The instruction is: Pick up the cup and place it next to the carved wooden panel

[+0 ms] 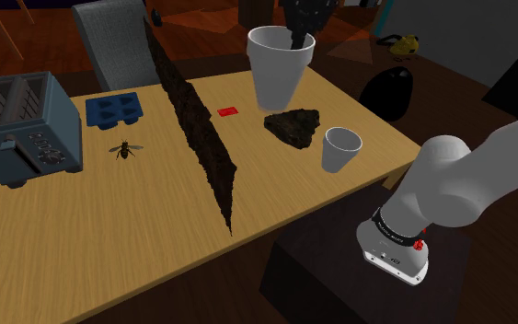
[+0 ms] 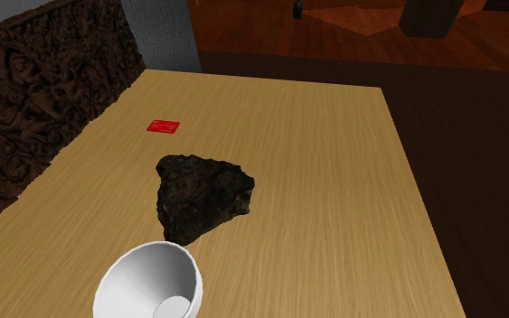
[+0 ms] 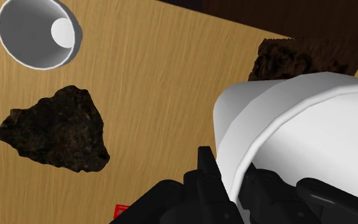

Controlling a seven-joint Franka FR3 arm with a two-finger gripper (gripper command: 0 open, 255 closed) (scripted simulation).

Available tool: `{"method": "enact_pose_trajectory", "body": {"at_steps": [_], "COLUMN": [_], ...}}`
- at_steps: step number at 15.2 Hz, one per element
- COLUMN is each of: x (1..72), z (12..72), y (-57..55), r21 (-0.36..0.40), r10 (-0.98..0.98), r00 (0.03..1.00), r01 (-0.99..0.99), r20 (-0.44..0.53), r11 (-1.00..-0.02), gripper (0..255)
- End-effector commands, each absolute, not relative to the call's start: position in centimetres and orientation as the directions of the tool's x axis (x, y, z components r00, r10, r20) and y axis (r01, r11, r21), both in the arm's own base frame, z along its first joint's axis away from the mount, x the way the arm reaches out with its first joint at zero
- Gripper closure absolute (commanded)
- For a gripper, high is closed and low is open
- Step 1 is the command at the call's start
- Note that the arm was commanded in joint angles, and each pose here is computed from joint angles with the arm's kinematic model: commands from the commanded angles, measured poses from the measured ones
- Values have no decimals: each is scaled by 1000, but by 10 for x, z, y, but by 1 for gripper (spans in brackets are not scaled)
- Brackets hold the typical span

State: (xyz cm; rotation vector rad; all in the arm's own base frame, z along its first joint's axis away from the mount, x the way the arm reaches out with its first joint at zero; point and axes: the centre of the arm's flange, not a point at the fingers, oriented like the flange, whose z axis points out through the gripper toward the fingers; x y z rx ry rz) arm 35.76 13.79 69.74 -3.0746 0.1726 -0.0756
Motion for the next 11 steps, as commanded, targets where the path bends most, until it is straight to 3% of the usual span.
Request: {"method": "enact_pose_trajectory", "body": {"at_steps": [1, 11], "x": [358, 358], "z": [686, 633], "y": [137, 137], "r21": [-64, -64], "r10": [-113, -113], "r00": [992, 992], "r01": [-110, -110], "r20": [46, 46], "r11": [-992, -992], "gripper": [255, 255]}}
